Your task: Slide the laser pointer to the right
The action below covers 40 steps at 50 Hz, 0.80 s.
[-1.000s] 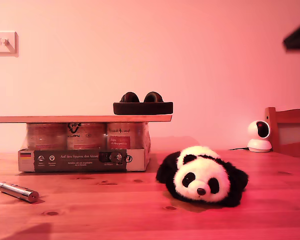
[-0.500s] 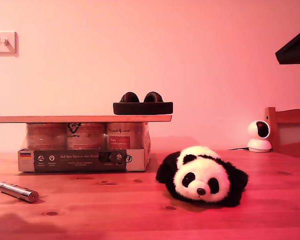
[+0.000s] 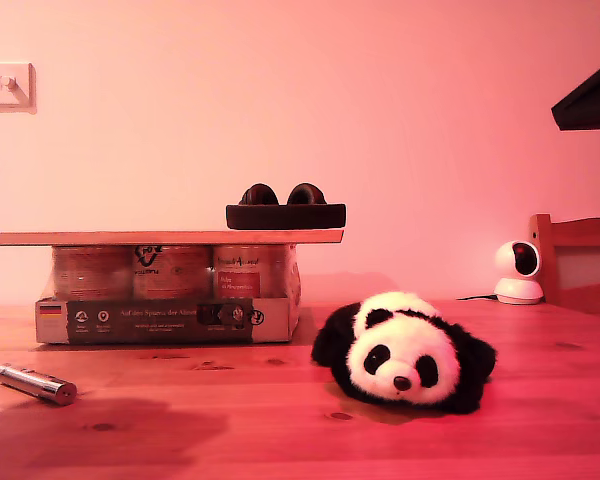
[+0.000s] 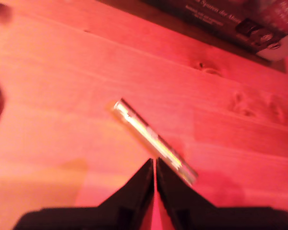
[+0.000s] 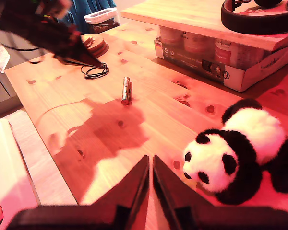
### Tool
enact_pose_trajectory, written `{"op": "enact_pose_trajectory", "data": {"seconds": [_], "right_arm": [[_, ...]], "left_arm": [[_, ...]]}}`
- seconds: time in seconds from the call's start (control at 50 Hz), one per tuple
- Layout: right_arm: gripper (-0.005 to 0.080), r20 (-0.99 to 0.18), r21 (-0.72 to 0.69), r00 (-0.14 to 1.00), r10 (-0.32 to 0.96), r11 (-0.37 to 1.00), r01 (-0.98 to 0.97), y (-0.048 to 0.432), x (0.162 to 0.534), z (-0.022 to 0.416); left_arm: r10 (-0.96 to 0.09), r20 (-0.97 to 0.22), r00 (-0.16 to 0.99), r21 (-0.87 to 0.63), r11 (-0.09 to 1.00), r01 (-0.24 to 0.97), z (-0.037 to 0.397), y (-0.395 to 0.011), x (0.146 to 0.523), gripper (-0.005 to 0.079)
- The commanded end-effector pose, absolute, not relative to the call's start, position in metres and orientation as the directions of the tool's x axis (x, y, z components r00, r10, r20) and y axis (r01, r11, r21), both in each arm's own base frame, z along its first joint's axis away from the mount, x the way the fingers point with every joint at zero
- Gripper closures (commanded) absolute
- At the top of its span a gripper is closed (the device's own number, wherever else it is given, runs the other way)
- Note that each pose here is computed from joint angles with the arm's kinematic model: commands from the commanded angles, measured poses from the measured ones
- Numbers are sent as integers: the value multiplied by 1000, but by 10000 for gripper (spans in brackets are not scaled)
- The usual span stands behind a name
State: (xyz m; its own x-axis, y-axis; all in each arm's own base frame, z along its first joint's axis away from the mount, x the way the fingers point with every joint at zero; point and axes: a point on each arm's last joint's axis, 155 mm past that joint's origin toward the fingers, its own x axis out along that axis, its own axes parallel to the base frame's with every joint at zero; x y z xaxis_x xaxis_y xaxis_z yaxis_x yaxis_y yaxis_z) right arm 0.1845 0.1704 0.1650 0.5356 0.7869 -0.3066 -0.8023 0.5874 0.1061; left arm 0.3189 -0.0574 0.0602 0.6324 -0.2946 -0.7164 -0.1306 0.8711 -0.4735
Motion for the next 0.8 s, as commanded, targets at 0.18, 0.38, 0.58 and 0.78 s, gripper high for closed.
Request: {"op": "enact_pose_trajectory", "data": {"seconds": [0.18, 0.38, 0.58, 0.78], "right_arm": [[764, -307, 103, 533, 789, 584, -805, 171, 185, 164], [764, -307, 99, 533, 789, 583, -806, 171, 185, 164], [764, -301, 94, 535, 790, 583, -807, 172, 185, 165], [764, -299, 93, 536, 790, 583, -807, 172, 186, 166]], "left_arm": [[-307, -753, 582, -479, 862, -166, 49, -66, 335, 762], [-311, -792, 525, -474, 855, -208, 40, -71, 343, 762], [-275, -871, 408, -406, 871, -278, 21, -65, 341, 762], [-249, -898, 363, -361, 888, -284, 22, -61, 343, 762]]}}
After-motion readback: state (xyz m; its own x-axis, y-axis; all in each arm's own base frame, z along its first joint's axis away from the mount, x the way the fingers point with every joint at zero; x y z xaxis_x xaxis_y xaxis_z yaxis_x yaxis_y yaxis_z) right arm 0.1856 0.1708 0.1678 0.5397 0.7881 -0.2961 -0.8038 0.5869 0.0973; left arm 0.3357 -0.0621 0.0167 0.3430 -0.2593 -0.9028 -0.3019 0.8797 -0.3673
